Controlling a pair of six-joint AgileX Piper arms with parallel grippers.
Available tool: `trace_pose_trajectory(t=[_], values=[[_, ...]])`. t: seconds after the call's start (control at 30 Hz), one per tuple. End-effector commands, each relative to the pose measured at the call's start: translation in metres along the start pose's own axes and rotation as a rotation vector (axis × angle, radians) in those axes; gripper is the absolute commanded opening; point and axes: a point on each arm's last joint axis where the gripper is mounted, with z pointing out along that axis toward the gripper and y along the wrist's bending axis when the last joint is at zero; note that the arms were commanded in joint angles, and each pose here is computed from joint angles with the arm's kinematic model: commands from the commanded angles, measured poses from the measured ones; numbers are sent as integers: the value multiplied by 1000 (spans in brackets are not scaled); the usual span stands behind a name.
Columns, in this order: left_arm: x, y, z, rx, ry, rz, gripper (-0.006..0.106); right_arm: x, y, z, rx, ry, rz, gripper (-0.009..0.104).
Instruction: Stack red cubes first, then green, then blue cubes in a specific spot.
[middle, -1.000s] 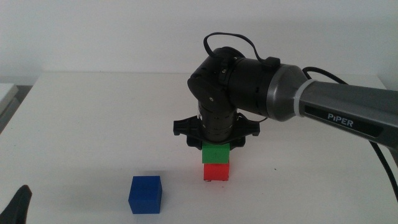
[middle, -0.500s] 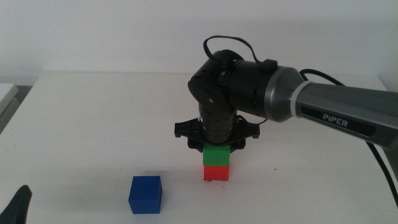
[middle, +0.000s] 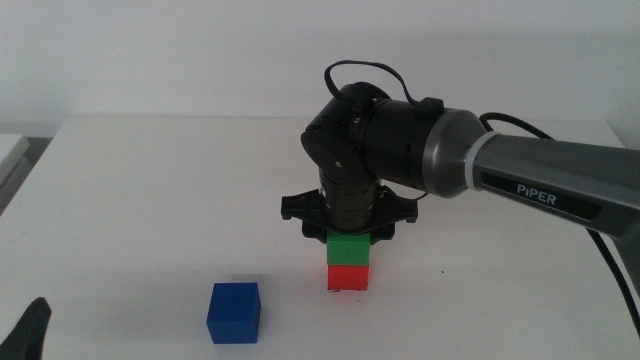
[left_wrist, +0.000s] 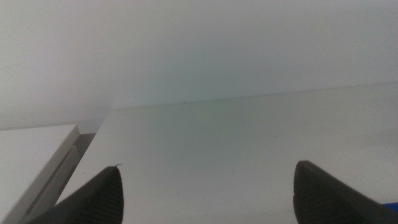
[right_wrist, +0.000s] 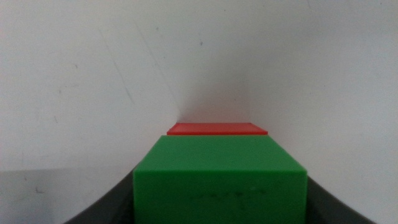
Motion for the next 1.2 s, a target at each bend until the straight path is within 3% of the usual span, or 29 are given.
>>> trace_pose_trajectory(t=[0.0,0.1,0.17,0.2,0.33,0.47,0.57,0.73,0.93,1.17], values=[[-2,0,0,-2,-17,-6,94,0,-1,-2,15,-14,-11,4],[-2,0,0,-2,-17,-6,94,0,-1,-2,15,-14,-11,4],[-2,0,0,-2,-17,-6,94,1,-2,-2,20,-11,-11,22],[-2,0,0,-2,-17,-6,94,1,-2,-2,21,-10,-11,40],[-2,0,0,-2,-17,-6,94,1,-2,-2,25,-7,-11,63],[-2,0,0,-2,-17,-6,94,1,-2,-2,25,-7,-14,79],[-2,0,0,-2,-17,-6,94,1,-3,-18,6,-17,-45,80],[-2,0,0,-2,-17,-6,94,-2,-21,-104,-111,-177,-102,80],[-2,0,0,-2,-17,-6,94,22,-87,-188,-186,-336,-208,80],[-2,0,0,-2,-17,-6,94,89,-174,-227,-326,-550,-455,82]])
